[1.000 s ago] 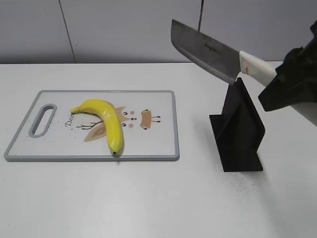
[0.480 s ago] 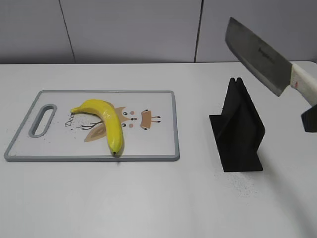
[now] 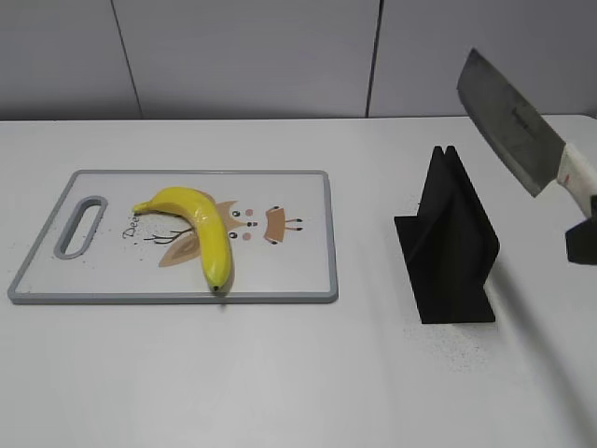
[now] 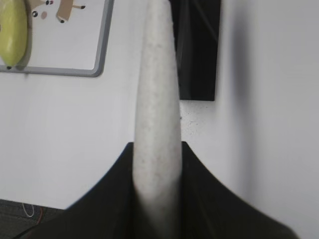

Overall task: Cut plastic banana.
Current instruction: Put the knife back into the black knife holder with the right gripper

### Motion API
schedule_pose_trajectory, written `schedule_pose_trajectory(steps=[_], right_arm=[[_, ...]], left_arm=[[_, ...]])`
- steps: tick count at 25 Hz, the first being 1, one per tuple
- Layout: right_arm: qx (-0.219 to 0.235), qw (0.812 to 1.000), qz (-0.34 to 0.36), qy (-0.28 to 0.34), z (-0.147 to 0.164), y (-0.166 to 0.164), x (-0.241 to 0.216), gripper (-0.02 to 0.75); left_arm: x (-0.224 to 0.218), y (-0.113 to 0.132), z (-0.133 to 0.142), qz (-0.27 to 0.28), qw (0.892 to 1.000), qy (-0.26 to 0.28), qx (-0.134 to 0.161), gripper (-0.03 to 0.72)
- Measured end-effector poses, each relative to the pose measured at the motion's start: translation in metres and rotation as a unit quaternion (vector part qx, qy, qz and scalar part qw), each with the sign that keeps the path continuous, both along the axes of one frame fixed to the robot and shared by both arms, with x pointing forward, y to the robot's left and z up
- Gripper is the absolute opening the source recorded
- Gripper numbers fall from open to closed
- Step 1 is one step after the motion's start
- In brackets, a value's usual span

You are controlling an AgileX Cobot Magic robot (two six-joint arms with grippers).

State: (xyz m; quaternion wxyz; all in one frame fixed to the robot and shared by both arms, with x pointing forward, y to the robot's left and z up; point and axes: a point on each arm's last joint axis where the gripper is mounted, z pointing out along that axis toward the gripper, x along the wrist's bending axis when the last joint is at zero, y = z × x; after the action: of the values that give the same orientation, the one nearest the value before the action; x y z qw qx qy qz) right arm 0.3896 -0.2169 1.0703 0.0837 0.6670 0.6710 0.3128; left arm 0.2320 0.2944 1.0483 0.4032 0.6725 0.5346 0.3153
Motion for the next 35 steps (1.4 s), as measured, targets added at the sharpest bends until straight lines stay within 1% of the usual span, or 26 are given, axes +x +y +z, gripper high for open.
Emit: schedule_pose_trajectory(steps=[2,6,14,20,26,30,35], right_arm=[[-0.009,1.000,-0.007,0.002,-0.005,0.002,0.007,0.160],[-0.029,0.999,-0.010,0.032,-0.021,0.008,0.022,0.160],[-0.040,0.998,-0.011,0.055,-0.047,0.021,0.046,0.160],[-0.034,0.998,-0.021,0.041,-0.049,0.023,0.052,0.160],[-0.041,0.998,-0.032,0.032,-0.049,0.021,0.054,0.160],[-0.041,0.998,-0.036,0.036,-0.050,0.021,0.055,0.160],[-0.054,0.996,-0.036,0.056,-0.062,0.024,0.061,0.160]], left_arm=[[0.000,0.000,0.000,0.000,1.000,0.000,0.000,0.581],[0.000,0.000,0.000,0.000,1.000,0.000,0.000,0.579],[0.000,0.000,0.000,0.000,1.000,0.000,0.000,0.578],[0.000,0.000,0.000,0.000,1.000,0.000,0.000,0.578],[0.000,0.000,0.000,0.000,1.000,0.000,0.000,0.574],[0.000,0.000,0.000,0.000,1.000,0.000,0.000,0.574],[0.000,0.000,0.000,0.000,1.000,0.000,0.000,0.574]])
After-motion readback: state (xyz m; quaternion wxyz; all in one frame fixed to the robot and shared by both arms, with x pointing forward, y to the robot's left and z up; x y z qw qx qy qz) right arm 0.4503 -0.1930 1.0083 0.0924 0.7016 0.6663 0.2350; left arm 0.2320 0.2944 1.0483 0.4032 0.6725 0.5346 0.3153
